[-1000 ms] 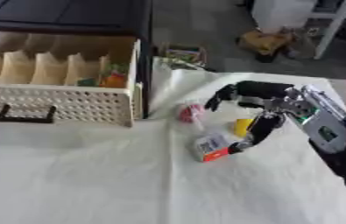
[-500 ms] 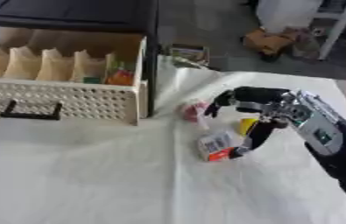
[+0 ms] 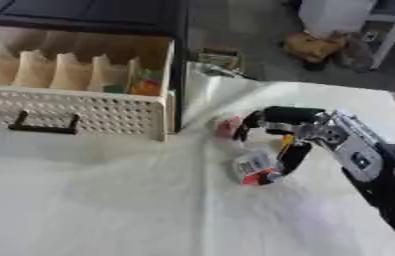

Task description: Pick up objects from table and place into drawer.

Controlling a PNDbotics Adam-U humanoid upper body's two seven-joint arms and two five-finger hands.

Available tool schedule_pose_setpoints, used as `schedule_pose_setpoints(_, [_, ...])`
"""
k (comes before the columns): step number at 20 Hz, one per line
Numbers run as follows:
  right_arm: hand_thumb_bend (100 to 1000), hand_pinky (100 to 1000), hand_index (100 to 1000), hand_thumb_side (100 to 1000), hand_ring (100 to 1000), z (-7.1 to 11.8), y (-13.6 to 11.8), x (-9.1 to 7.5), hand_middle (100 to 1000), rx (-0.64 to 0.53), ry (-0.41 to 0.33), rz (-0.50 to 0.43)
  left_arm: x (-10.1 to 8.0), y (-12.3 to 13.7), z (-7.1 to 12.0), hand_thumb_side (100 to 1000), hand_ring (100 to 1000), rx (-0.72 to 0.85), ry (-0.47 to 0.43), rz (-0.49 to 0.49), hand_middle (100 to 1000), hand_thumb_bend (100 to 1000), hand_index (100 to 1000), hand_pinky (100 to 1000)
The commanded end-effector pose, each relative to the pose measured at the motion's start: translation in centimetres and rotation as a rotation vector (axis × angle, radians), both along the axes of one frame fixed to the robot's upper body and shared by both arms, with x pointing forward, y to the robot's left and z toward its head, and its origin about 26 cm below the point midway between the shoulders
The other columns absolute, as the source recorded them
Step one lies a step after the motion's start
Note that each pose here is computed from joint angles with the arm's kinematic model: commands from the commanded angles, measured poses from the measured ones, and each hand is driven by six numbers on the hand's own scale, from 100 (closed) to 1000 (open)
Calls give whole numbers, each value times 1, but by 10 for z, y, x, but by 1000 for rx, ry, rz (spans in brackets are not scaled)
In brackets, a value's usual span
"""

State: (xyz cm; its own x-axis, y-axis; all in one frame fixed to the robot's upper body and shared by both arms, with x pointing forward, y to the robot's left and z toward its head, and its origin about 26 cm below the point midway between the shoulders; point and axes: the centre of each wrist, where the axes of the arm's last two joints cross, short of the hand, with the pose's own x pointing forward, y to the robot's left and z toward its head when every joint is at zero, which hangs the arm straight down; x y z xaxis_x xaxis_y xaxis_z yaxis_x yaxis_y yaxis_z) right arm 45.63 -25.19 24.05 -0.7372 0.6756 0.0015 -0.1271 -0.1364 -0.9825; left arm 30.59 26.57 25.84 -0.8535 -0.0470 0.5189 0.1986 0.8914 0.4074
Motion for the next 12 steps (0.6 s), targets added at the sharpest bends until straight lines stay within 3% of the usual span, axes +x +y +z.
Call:
schedule_pose_setpoints(1, [644, 854, 831, 196, 819, 9, -2, 0, 672, -18, -28, -5, -2, 0, 6, 619, 333, 5, -16, -1, 500, 100, 808, 282])
schedule_pose_setpoints(12, [630, 855, 826, 191, 824, 6, 4, 2, 685, -52, -12, 7, -2, 0, 4, 614, 333, 0, -4, 2, 501, 100, 807, 285])
